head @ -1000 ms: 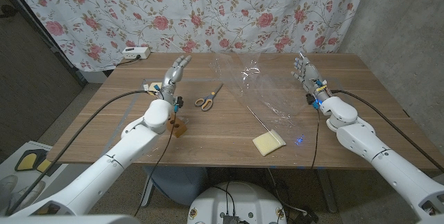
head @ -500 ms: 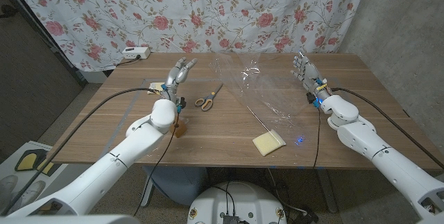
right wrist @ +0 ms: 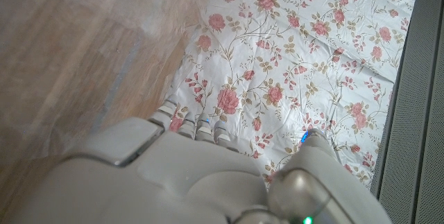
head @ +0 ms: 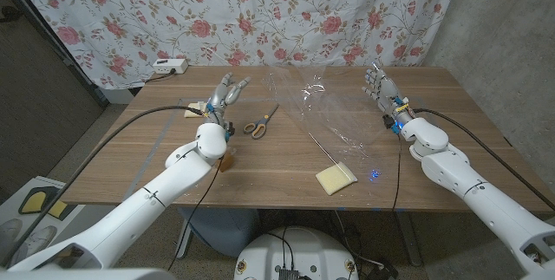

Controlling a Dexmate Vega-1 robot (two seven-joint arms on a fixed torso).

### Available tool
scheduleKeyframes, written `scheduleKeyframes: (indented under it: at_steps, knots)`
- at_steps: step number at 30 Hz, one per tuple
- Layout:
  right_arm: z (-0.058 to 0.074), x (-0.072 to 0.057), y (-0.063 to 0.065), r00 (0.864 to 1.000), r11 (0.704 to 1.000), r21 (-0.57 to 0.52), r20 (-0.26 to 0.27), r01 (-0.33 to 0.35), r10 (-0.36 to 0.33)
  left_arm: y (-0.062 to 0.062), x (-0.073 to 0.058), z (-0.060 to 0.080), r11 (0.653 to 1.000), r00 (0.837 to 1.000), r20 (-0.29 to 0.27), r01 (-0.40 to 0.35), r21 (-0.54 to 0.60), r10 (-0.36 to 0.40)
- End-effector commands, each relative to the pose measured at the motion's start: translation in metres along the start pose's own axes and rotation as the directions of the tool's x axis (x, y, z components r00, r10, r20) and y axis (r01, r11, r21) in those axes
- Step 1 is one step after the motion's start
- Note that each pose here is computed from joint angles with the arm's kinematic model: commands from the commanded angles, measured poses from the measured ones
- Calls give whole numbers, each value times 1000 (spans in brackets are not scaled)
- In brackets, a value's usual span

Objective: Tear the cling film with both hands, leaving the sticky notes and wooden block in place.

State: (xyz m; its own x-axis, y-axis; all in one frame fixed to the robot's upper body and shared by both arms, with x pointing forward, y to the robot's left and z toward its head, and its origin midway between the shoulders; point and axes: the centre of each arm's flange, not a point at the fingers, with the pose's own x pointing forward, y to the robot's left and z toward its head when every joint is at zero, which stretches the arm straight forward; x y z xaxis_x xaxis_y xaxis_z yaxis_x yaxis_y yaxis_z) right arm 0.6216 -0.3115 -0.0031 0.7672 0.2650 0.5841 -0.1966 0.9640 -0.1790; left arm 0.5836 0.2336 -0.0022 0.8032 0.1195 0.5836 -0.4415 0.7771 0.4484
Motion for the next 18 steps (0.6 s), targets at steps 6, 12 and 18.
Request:
scheduleKeyframes:
  at_steps: [6, 12, 18]
  knots:
    - [0, 4, 0, 1000, 1000, 14, 14, -17, 17, -6, 1, 12, 991, 999, 12, -41, 127, 40]
    - [0, 5, 0, 1000, 1000, 21, 21, -15, 15, -8, 2, 15, 985, 999, 17, -43, 167, 41]
    - [1, 5, -1, 1000, 1000, 21, 23, -19, 18, -11, 6, 18, 975, 999, 17, -41, 219, 38]
